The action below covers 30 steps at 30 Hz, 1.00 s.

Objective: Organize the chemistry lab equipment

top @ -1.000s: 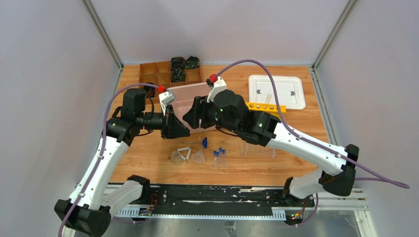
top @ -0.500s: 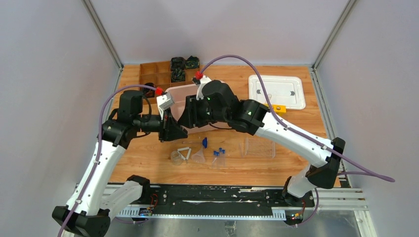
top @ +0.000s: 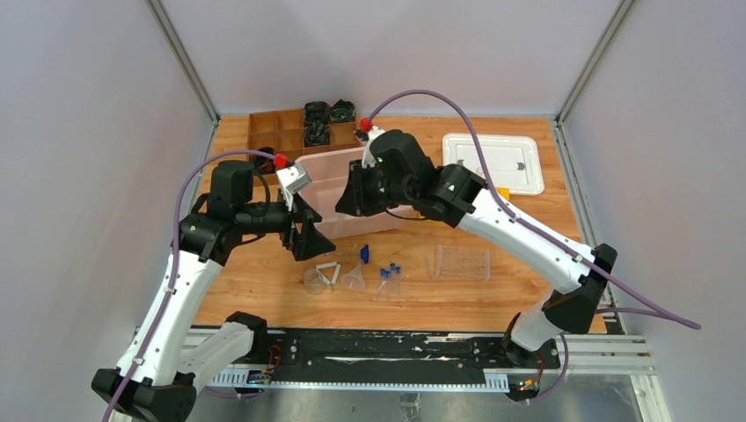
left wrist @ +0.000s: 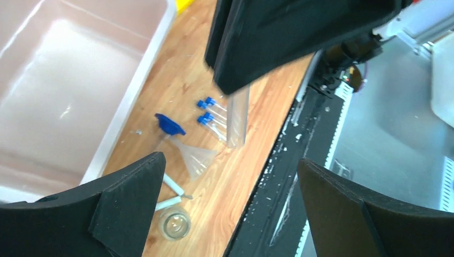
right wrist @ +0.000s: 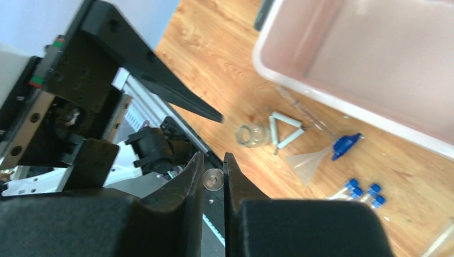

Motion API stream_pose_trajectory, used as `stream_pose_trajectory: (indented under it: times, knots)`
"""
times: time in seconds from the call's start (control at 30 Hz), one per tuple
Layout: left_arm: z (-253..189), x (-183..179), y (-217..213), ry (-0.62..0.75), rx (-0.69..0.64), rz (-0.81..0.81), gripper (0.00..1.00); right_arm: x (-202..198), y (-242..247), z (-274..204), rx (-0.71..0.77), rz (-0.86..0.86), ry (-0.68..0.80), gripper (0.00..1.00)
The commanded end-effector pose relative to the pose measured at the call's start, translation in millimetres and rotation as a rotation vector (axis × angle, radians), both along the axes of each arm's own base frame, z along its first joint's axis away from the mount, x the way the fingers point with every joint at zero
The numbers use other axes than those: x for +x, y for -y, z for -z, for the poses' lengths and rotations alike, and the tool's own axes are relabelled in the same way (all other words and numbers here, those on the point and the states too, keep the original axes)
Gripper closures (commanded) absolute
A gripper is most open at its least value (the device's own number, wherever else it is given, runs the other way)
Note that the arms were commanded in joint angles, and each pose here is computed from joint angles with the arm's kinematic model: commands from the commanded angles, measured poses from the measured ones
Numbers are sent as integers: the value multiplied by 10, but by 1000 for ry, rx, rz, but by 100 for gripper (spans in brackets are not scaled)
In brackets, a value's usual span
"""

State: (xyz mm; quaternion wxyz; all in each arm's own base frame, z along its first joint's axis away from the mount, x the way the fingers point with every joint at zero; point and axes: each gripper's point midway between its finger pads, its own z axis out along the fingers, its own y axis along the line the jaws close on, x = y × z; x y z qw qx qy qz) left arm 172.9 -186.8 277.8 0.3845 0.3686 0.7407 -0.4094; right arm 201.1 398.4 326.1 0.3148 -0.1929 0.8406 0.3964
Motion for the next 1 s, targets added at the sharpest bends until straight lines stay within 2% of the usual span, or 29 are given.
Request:
stream_pose_trajectory:
  times: [0.0,0.33,0.43,0.67,0.97]
  knots:
    - [-31,190,-128,48,80,-114,0,234,472,-148,-53,95,92,100]
    - [305,412,-342,-56,251,-238,0,751,1744,137,-356,436,319,100]
    - [352,468,-417,-68,300,-273,0,826,1978,267,-398,502,366,100]
    - [463,493,-473,-96,334,-304,0,994,2208,583,-425,586,458,100]
    - [478,471,-534,-74,360,-314,0,1242,2416,871,-445,692,482,100]
